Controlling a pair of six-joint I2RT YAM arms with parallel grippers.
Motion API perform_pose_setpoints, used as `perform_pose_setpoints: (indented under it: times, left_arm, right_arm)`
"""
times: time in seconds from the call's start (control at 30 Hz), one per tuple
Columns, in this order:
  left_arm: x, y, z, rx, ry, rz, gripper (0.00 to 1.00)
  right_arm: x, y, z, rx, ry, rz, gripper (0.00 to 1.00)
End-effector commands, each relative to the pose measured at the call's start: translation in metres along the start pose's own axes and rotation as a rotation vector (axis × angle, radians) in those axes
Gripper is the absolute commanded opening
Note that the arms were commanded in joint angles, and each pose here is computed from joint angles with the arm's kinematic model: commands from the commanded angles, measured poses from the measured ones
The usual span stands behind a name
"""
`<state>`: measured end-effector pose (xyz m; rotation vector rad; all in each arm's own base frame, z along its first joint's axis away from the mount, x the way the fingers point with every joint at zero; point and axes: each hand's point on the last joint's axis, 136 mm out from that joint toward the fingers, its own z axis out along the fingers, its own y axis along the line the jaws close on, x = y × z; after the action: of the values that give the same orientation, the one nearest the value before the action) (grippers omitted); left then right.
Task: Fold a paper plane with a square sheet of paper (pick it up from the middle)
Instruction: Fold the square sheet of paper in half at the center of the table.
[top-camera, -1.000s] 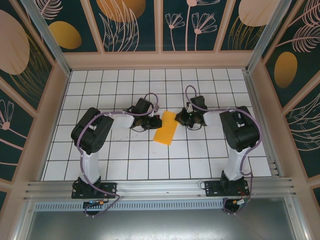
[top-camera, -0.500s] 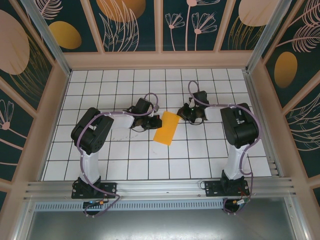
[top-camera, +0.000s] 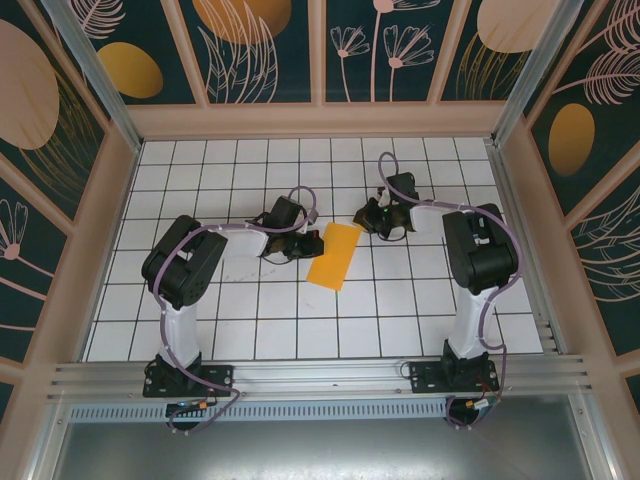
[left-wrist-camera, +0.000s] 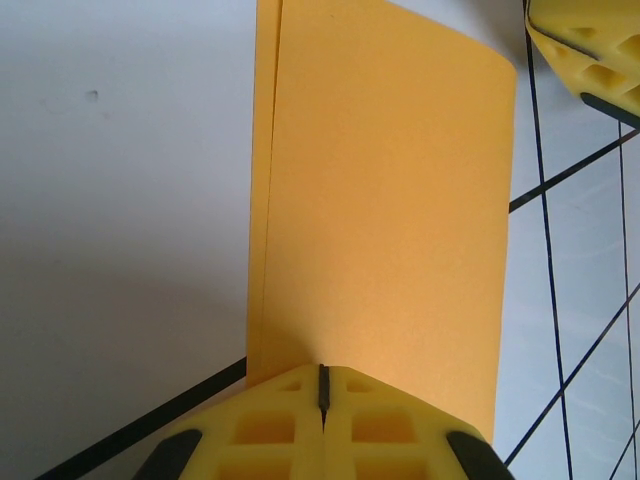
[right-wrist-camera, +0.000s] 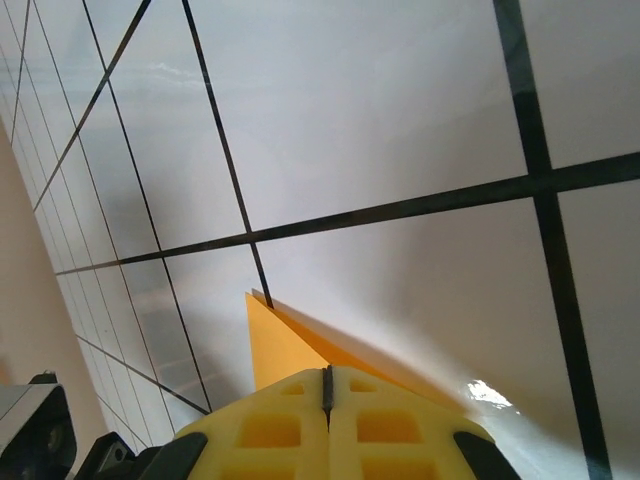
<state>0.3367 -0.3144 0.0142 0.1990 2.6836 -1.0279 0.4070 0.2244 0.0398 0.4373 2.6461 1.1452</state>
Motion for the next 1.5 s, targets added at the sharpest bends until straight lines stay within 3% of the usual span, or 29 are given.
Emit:
perform_pose_setpoints:
  times: [0.0,0.3,0.47,0.57,1.17,1.47]
  left_arm:
    - [0.041,0.031,0.005,-0.098,0.115,-0.058,0.00]
    - [0.041,0.034,0.004,-0.105,0.108,-0.060,0.00]
    - [0.043,0.033,0.004,-0.098,0.104,-0.070,0.00]
    - [0.041,0.032,0.003,-0.099,0.101,-0.065,0.00]
    - [0.030,0.016,0.000,-0.046,0.072,-0.072,0.00]
    - [0.033,0.019,0.002,-0.049,0.080,-0.077,0.00]
  right_arm:
    - [0.005,-0.002,-0.004,0.023,-0.001,0.007,0.00]
    - [0.022,-0.050,0.015,0.138,0.040,0.068,0.00]
    - [-0.002,-0.001,-0.017,0.083,-0.030,-0.028,0.00]
    - [0.003,0.027,-0.031,0.003,-0.032,-0.058,0.00]
    - [0.144,0.046,-0.010,-0.057,0.086,-0.075,0.00]
    - [0.188,-0.011,0.004,0.041,0.190,-0.010,0.00]
